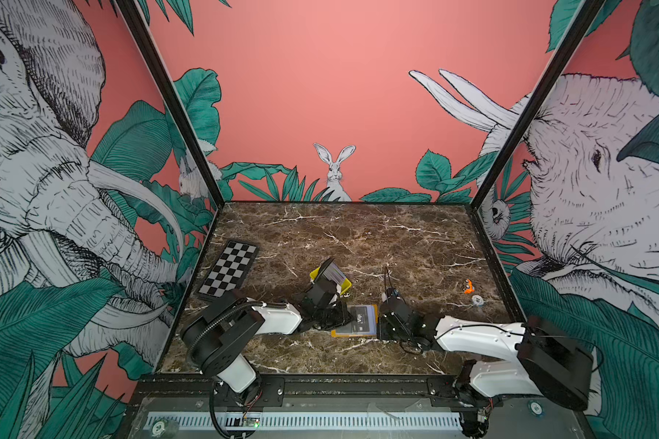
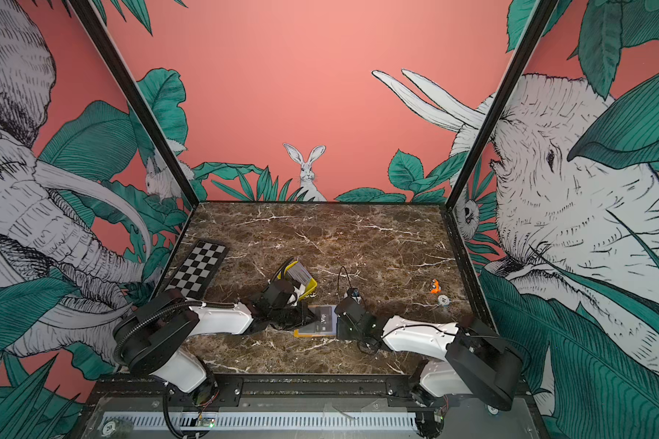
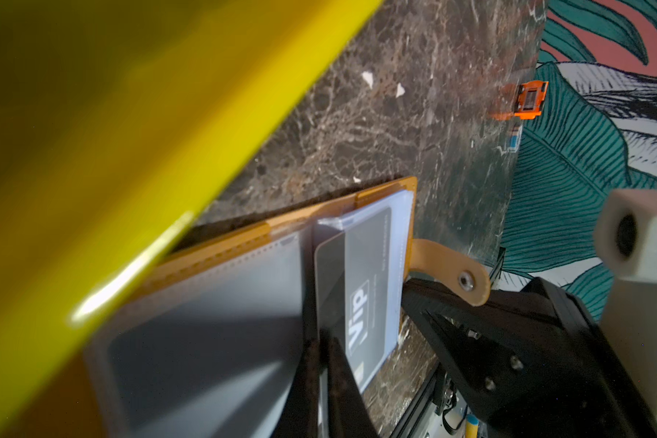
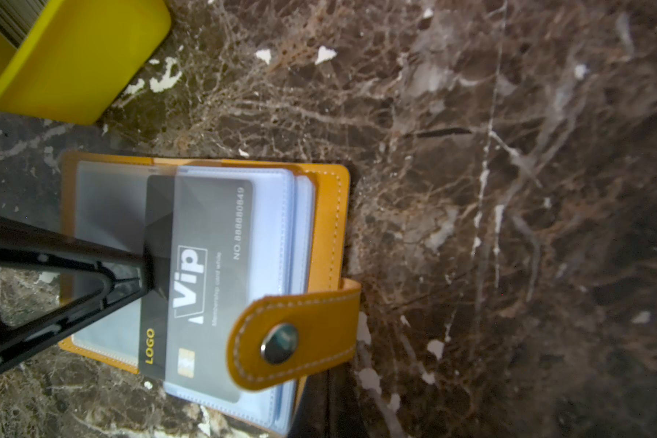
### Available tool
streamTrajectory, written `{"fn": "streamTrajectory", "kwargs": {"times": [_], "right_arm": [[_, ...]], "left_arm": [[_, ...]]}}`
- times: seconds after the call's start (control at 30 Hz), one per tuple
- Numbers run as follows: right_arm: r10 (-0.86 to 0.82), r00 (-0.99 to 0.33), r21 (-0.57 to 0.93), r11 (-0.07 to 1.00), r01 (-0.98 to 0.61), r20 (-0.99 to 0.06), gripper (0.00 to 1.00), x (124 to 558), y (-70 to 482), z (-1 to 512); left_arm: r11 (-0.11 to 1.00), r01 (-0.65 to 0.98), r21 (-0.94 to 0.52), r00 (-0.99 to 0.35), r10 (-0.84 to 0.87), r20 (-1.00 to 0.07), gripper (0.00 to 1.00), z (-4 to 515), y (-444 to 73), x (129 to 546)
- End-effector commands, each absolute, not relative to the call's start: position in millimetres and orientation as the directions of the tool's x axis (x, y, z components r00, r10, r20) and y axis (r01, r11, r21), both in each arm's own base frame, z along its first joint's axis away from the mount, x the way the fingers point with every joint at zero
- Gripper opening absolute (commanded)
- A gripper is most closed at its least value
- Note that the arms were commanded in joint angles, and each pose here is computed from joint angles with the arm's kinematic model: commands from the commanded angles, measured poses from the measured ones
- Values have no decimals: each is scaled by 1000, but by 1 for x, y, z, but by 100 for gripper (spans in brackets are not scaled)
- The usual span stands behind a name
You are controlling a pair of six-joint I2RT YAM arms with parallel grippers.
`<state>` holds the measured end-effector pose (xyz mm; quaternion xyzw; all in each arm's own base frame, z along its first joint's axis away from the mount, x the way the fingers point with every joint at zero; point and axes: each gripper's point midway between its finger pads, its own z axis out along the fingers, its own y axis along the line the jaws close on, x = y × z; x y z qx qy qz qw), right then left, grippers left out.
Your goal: Put the credit cards into the card holder
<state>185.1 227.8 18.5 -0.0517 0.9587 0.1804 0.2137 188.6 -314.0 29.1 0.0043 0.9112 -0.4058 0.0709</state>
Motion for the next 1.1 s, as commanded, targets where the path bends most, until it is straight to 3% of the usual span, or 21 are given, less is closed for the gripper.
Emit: {"fn": "streamTrajectory", "kwargs": {"times": [0.0, 0.37, 0.57, 1.07], "right_arm": [[-72, -924, 249, 953, -176, -377, 1, 173, 213, 0], [-66, -924, 250, 953, -170, -377, 1, 171, 213, -1], [-44, -919, 271, 949, -161, -392, 10, 173, 214, 6], [96, -885, 488, 858, -158, -455, 17, 178, 228, 55]], "left_arm": [[648, 89, -757, -988, -38, -148, 9, 37, -324, 191], [656, 85, -750, -989, -35, -142, 6, 31, -326, 190], [693, 72, -717, -992, -26, -125, 5, 20, -321, 186], [740, 69, -669, -994, -4, -108, 2, 5, -317, 179]]}}
